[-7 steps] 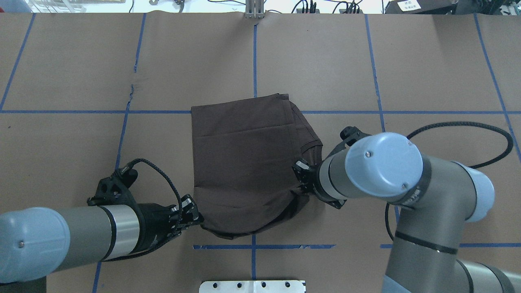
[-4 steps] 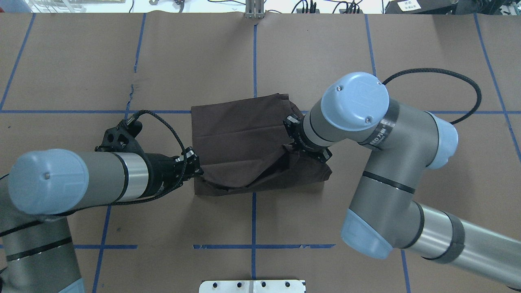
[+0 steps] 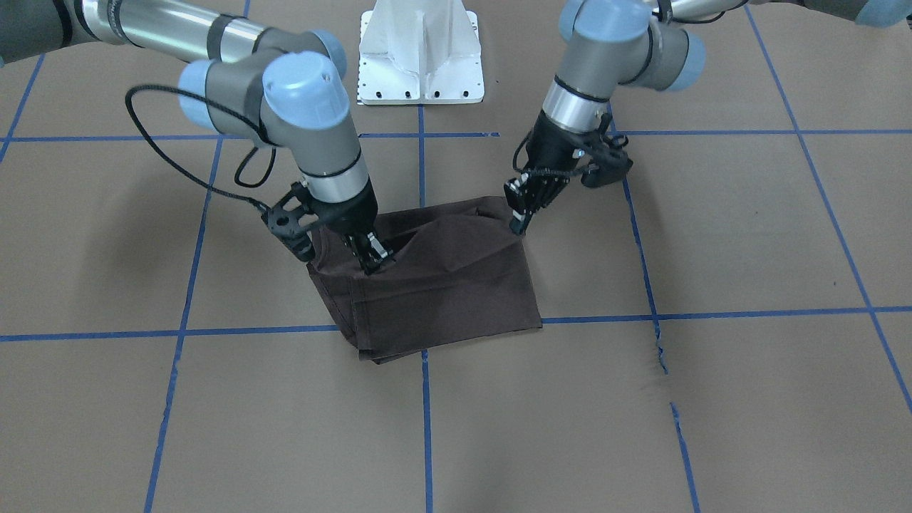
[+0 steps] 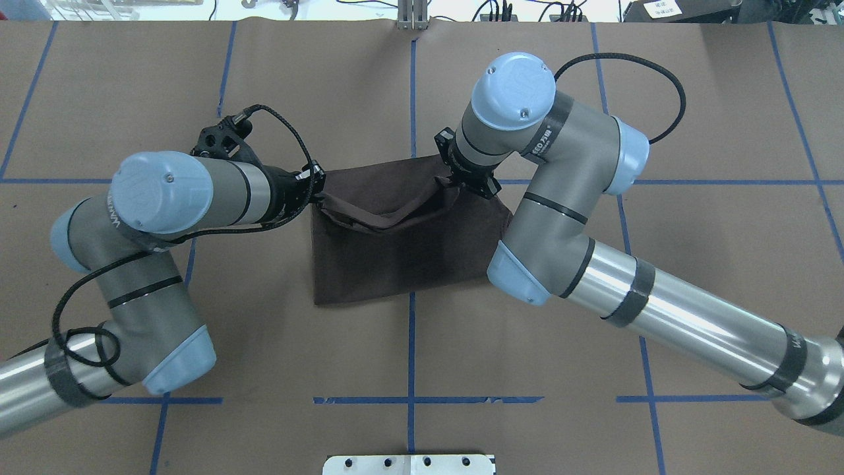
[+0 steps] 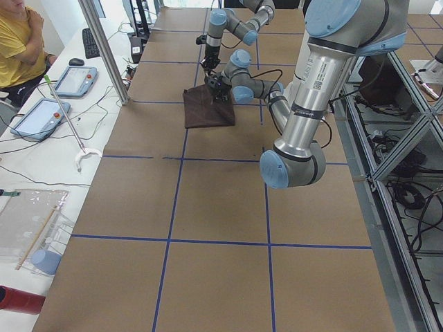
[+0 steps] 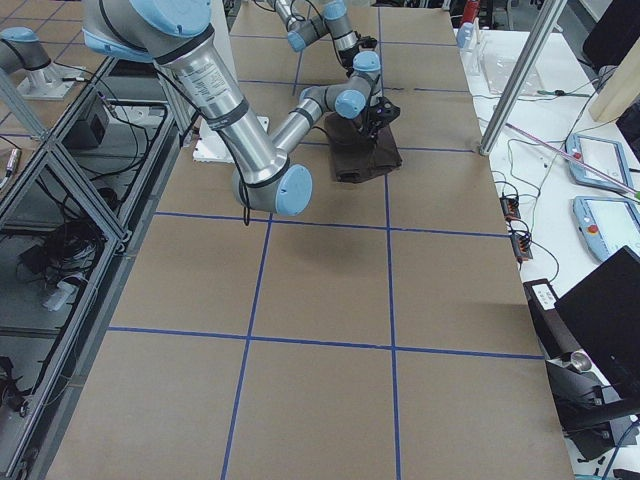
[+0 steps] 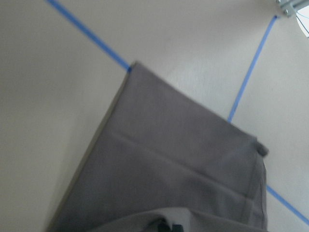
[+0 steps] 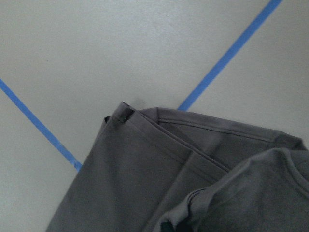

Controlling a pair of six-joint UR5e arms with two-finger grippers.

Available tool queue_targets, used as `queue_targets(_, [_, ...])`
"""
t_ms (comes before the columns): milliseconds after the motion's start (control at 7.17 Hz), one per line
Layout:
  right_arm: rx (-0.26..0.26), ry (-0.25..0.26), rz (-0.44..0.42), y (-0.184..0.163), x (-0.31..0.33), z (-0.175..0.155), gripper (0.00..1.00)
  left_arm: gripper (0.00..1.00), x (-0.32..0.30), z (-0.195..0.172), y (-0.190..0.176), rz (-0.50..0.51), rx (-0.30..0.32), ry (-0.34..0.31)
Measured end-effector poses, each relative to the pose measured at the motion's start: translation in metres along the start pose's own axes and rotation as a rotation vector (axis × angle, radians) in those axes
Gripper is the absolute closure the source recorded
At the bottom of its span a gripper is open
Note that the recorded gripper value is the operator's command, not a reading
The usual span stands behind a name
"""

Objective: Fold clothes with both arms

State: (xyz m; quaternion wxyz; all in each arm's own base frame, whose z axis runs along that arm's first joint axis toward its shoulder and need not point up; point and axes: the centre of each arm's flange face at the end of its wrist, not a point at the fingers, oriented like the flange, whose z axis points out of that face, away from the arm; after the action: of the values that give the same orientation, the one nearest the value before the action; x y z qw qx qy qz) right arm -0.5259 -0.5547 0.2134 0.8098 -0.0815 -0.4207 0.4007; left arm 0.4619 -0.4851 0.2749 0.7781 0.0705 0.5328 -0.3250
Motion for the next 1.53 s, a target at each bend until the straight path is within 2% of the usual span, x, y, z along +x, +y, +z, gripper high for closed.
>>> queue_targets(139, [0.015, 0.003, -0.064, -0.033, -0.024, 0.020, 0.00, 0.33, -0.011, 0.045, -0.048, 0.049, 0.056, -0.006])
queue_targets(279, [0.029, -0.002, -0.130, -0.067, -0.040, 0.021, 0.00, 0.33, -0.019, 0.065, -0.088, 0.091, 0.099, -0.010])
queue_targets(418, [0.031, -0.007, -0.170, -0.090, -0.048, 0.014, 0.00, 0.34, -0.020, 0.066, -0.110, 0.106, 0.122, -0.006])
queue_targets(697, [0.017, -0.007, -0.198, -0.118, -0.041, 0.004, 0.00, 0.36, -0.013, 0.044, -0.129, 0.113, 0.127, 0.026])
queue_targets(837, [0.000, 0.000, -0.237, -0.150, -0.018, -0.003, 0.00, 0.36, -0.023, 0.026, -0.142, 0.143, 0.089, 0.032])
queue_targets(976, [-0.021, 0.012, -0.331, -0.195, 0.021, -0.011, 0.00, 0.36, -0.045, 0.000, -0.162, 0.228, 0.035, 0.027])
queue_targets(1255, [-0.035, 0.038, -0.587, -0.313, 0.122, -0.042, 0.00, 0.36, -0.111, -0.057, -0.223, 0.461, -0.054, 0.000])
queue_targets(1534, [-0.024, 0.094, -0.843, -0.411, 0.217, -0.070, 0.00, 0.35, -0.194, -0.109, -0.287, 0.689, -0.095, -0.047])
